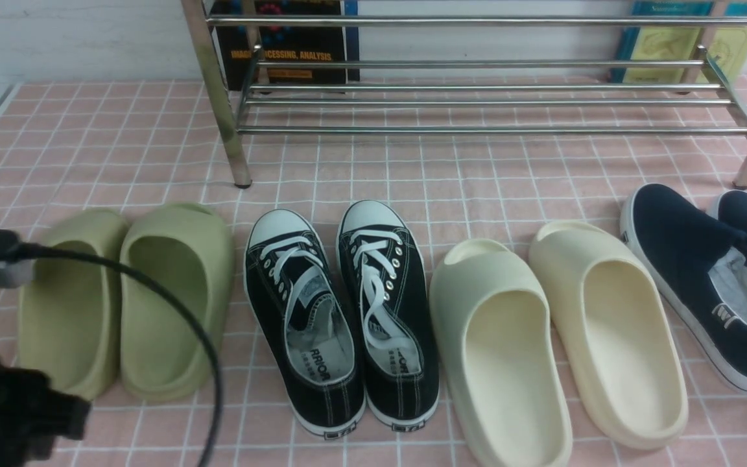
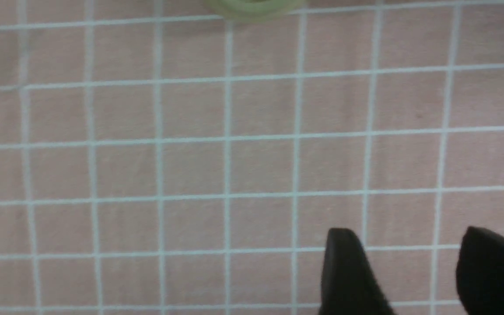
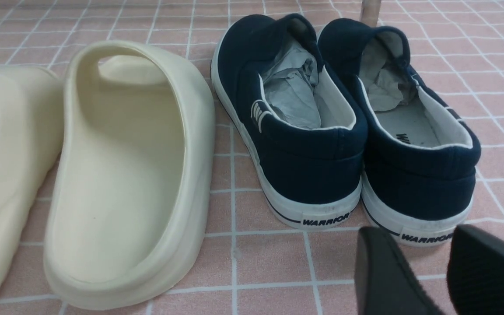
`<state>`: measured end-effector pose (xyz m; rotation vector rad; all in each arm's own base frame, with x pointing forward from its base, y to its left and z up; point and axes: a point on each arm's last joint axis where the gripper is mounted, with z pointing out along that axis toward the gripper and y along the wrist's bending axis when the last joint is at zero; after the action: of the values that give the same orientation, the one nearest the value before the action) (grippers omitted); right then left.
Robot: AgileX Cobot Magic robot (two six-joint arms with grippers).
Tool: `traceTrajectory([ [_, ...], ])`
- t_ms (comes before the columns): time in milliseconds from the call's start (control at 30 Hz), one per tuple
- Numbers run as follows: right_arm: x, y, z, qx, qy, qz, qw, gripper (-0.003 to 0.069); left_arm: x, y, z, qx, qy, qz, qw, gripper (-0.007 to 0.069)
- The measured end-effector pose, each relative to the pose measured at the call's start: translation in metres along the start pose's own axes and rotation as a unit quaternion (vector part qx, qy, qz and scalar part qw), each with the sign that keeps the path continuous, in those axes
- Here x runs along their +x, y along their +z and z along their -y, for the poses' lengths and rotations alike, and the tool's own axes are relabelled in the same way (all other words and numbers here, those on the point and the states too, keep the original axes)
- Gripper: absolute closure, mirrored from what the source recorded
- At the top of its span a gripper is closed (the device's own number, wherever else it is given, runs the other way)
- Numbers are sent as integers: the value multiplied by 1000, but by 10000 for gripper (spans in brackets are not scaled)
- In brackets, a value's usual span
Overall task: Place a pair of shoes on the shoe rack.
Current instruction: Use the left arm to grab the shoe closest to it
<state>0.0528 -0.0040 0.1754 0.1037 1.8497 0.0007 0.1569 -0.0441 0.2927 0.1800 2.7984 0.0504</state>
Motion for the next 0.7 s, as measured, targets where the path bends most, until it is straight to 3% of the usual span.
traceTrajectory([
  [100, 0, 0, 0, 0, 0, 0, 1000, 419, -16, 16, 28, 36, 15, 8, 999, 74],
  [200, 0, 0, 0, 0, 0, 0, 1000, 419, -39, 27, 49, 56, 2, 24, 998, 32],
  [400, 0, 0, 0, 0, 0, 0, 1000, 419, -84, 46, 75, 78, -22, 35, 996, 62],
  [700, 0, 0, 0, 0, 0, 0, 1000, 419, -102, 100, 97, 82, -34, -19, 996, 84],
])
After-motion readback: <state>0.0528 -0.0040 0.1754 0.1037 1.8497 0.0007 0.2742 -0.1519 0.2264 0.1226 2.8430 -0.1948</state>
